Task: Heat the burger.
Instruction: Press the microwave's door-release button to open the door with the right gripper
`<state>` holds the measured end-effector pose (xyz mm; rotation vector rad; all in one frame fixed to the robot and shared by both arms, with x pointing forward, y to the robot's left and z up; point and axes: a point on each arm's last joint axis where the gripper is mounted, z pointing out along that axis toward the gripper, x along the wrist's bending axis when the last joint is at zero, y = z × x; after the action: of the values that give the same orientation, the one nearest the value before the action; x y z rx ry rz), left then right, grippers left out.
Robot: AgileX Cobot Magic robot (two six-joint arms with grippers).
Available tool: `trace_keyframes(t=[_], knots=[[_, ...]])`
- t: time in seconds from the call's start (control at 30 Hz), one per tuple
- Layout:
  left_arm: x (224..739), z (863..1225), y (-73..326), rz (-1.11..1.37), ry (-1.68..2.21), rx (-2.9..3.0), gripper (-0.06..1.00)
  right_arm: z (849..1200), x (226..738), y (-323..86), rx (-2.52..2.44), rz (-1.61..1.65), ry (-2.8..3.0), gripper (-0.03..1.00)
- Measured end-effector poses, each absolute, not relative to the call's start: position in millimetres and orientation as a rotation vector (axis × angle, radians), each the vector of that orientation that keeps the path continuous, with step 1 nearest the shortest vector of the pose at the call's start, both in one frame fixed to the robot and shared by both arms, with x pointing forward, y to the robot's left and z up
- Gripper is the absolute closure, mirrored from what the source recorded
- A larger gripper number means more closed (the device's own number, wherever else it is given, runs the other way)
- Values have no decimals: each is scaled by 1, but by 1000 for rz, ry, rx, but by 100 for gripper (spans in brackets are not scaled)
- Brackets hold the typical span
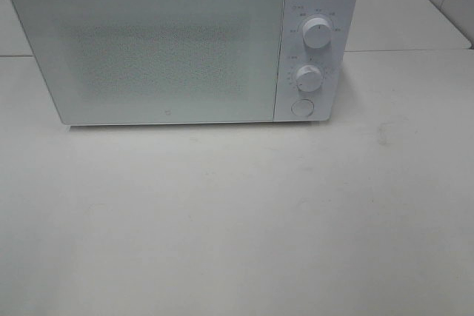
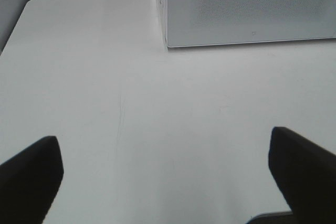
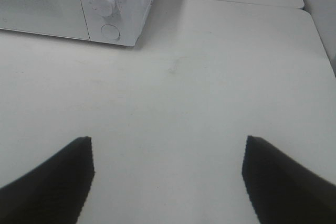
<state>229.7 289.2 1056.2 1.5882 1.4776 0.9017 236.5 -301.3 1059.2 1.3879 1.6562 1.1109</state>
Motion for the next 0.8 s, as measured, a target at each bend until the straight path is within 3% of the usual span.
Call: trace_keyframes(t=[0.8], knots=[[230, 1056, 289, 902, 1478, 1588, -4, 1068, 251, -298, 1415, 1079, 1692, 21]])
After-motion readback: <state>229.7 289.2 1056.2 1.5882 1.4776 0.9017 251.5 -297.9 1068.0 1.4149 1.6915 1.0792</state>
